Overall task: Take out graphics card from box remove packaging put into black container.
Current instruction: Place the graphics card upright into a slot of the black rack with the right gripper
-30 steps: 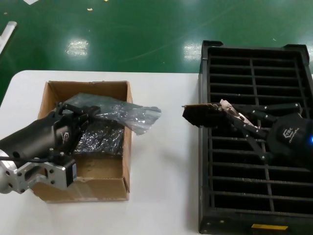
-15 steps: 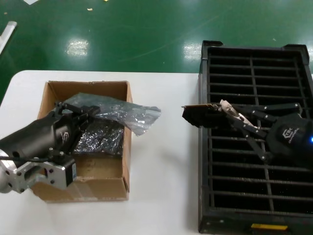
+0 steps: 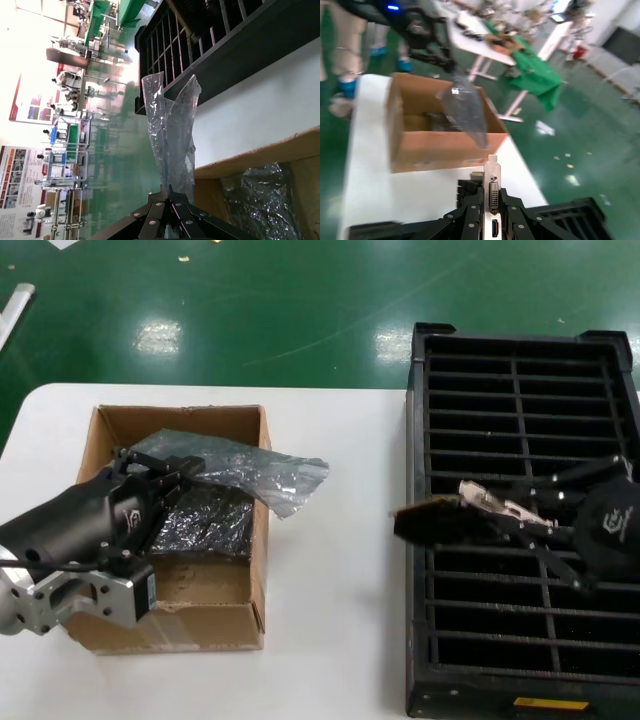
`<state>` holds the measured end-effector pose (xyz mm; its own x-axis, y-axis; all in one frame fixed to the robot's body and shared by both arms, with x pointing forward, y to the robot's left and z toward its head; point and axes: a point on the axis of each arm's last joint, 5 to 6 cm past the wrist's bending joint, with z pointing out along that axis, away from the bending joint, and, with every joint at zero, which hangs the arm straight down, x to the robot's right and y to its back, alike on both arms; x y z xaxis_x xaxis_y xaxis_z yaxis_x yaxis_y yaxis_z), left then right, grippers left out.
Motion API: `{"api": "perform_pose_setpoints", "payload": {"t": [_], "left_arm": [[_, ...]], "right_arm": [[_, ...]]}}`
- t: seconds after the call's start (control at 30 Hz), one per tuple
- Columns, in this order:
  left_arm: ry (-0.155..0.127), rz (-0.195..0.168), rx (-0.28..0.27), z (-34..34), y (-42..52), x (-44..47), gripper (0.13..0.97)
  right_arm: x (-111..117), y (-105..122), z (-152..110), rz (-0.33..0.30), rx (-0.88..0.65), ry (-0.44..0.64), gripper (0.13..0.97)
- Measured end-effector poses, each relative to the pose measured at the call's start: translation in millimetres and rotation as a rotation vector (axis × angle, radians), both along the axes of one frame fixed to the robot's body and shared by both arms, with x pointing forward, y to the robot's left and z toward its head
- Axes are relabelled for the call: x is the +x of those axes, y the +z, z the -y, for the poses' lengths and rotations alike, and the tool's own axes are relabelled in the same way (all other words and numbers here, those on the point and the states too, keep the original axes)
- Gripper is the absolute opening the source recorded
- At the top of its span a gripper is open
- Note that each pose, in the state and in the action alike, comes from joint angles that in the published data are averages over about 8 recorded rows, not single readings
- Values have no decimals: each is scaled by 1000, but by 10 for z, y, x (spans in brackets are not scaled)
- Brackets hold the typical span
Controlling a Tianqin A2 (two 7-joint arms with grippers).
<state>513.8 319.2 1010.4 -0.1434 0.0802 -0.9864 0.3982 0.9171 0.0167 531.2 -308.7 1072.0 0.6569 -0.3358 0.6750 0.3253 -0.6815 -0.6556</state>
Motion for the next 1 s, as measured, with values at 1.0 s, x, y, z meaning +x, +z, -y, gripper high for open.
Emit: {"api": "perform_pose_setpoints", "payload": {"t": [1.0], "left_arm": [[0, 0, 0, 0, 0, 0, 138]], "right_arm": [[-156, 55, -56, -127, -346, 54, 186]]}}
